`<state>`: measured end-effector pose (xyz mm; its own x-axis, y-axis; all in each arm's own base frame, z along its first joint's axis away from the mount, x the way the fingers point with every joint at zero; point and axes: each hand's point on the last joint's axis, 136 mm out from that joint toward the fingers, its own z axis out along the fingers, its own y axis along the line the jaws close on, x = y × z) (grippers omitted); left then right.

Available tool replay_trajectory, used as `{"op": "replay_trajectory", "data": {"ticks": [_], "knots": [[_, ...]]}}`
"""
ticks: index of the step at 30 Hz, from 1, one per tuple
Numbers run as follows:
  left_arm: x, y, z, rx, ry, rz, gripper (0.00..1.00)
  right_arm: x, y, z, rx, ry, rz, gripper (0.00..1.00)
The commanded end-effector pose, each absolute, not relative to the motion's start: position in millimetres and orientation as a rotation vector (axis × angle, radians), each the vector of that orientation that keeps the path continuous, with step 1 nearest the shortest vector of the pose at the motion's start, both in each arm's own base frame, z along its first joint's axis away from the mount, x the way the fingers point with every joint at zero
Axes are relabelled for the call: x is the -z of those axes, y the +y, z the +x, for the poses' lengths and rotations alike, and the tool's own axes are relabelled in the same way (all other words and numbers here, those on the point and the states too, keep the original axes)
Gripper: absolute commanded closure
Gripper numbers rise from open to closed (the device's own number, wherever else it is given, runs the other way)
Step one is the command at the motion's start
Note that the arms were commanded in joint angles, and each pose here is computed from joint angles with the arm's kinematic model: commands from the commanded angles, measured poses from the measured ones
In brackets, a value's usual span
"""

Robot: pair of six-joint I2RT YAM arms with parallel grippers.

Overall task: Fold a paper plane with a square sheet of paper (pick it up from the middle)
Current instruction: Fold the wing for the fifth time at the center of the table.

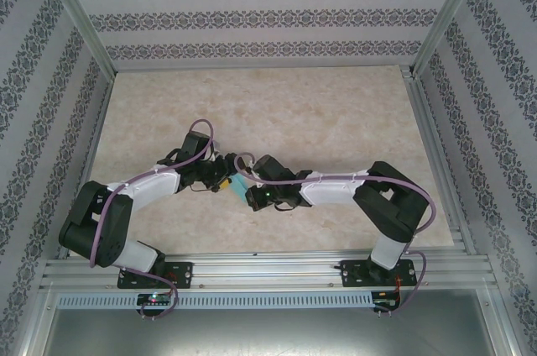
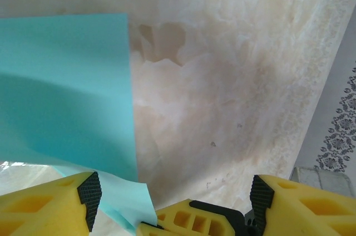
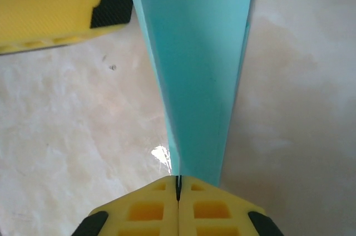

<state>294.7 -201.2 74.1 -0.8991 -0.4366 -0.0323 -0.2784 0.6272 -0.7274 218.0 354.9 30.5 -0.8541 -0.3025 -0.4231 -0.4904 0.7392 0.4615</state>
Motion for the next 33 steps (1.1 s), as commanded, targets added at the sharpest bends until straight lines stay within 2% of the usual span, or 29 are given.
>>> {"op": "replay_trajectory", "data": {"ticks": [1,4,10,16,23,27,30,33], "knots": [[-84,-192,295,1.104,2.606,-0.616,0.25,-22,361,212,-0.807,2.607,-0.693,0.91],[-84,-183,291,1.037,2.608,-0.638,0.20,-21,362,213,-0.808,2.609,-0.680,0.89],[-76,-183,290,1.017,2.648,-0.663,0.20,-23,366,213,-0.835,2.595,-0.680,0.84],[-69,-180,289,0.971,2.687,-0.692,0.21,-26,368,214,-0.865,2.546,-0.687,0.90],[-63,-183,291,0.977,2.714,-0.693,0.23,-17,366,212,-0.867,2.538,-0.710,0.91],[-62,-181,289,0.955,2.732,-0.697,0.24,-6,364,209,-0.870,2.559,-0.703,0.94],[-57,-178,285,0.928,2.756,-0.716,0.31,2,364,204,-0.879,2.593,-0.709,0.94],[-53,-171,281,0.872,2.783,-0.744,0.32,8,358,203,-0.857,2.593,-0.696,0.95]]}}
